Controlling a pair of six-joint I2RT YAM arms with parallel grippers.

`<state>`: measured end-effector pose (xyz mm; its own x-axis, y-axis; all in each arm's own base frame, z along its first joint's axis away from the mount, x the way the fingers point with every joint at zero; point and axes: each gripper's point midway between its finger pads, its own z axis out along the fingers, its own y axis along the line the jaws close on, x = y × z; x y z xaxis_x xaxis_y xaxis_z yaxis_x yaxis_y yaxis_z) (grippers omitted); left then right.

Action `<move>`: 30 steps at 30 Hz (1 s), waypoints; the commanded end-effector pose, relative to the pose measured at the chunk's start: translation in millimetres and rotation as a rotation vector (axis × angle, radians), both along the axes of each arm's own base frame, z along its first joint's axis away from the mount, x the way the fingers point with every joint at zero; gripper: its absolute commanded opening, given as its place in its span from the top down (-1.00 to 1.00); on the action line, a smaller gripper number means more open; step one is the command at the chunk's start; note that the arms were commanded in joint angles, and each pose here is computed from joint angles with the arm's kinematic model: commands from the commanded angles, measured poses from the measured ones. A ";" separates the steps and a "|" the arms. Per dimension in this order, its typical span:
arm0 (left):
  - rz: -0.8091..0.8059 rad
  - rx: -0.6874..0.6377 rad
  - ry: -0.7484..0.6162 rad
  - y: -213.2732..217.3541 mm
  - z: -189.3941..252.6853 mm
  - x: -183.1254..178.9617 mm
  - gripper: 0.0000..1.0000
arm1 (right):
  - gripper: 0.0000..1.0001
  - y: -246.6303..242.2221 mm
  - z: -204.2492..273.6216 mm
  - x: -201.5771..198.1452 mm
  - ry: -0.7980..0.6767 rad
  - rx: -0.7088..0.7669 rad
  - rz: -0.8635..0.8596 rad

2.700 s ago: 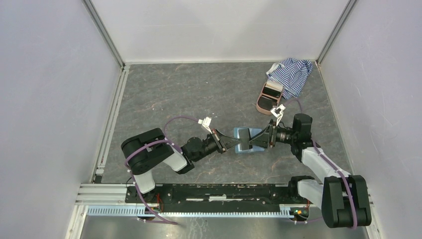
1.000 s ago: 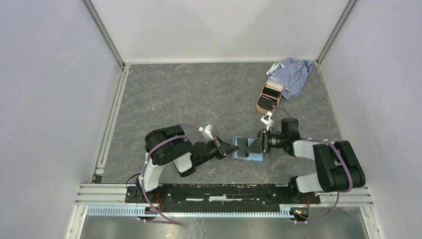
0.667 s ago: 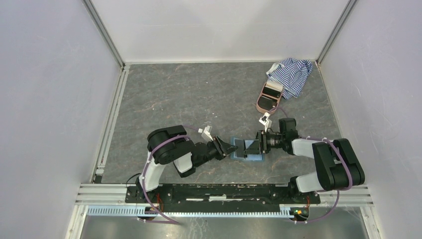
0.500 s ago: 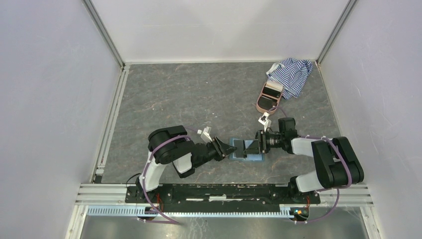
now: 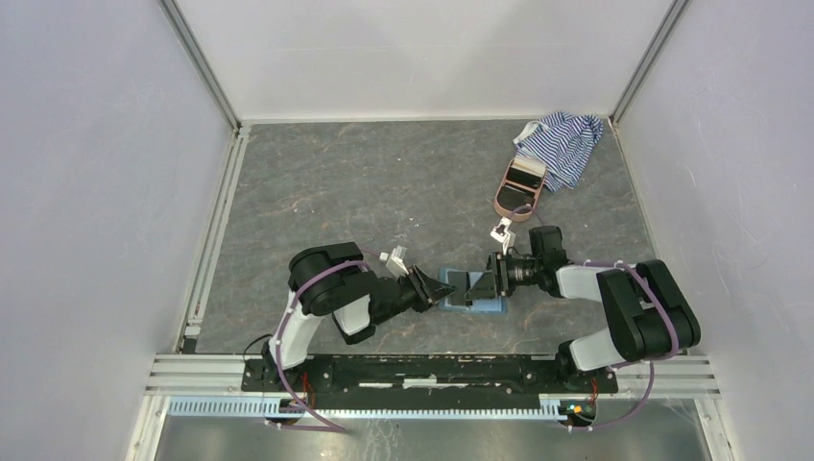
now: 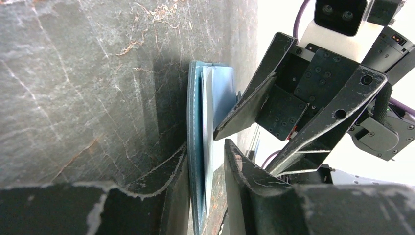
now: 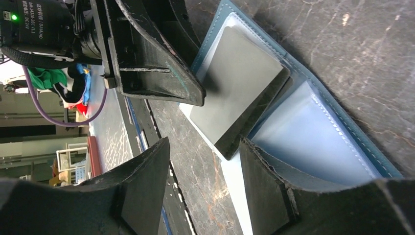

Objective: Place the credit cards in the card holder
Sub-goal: Insert the credit card into the card holder.

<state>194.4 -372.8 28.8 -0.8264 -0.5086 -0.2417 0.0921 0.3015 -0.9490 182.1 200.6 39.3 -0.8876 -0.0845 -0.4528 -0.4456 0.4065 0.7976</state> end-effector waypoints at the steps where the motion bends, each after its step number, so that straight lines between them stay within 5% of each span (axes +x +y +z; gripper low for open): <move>1: 0.007 -0.170 -0.073 -5.0 42.0 2.0 0.26 | -0.20 9.6 13.0 1.8 -0.040 0.048 0.040; 10: 0.008 -0.161 -0.067 -4.1 38.2 1.6 0.25 | -0.01 12.7 15.1 0.5 -0.015 0.071 0.050; 18: 0.026 -0.140 -0.056 3.7 33.0 0.2 0.21 | -0.12 -5.0 10.2 19.3 -0.190 -0.101 -0.029; 30: 0.028 -0.131 -0.048 5.9 29.3 -0.7 0.23 | -0.09 -2.5 -11.6 7.5 -0.032 -0.104 -0.028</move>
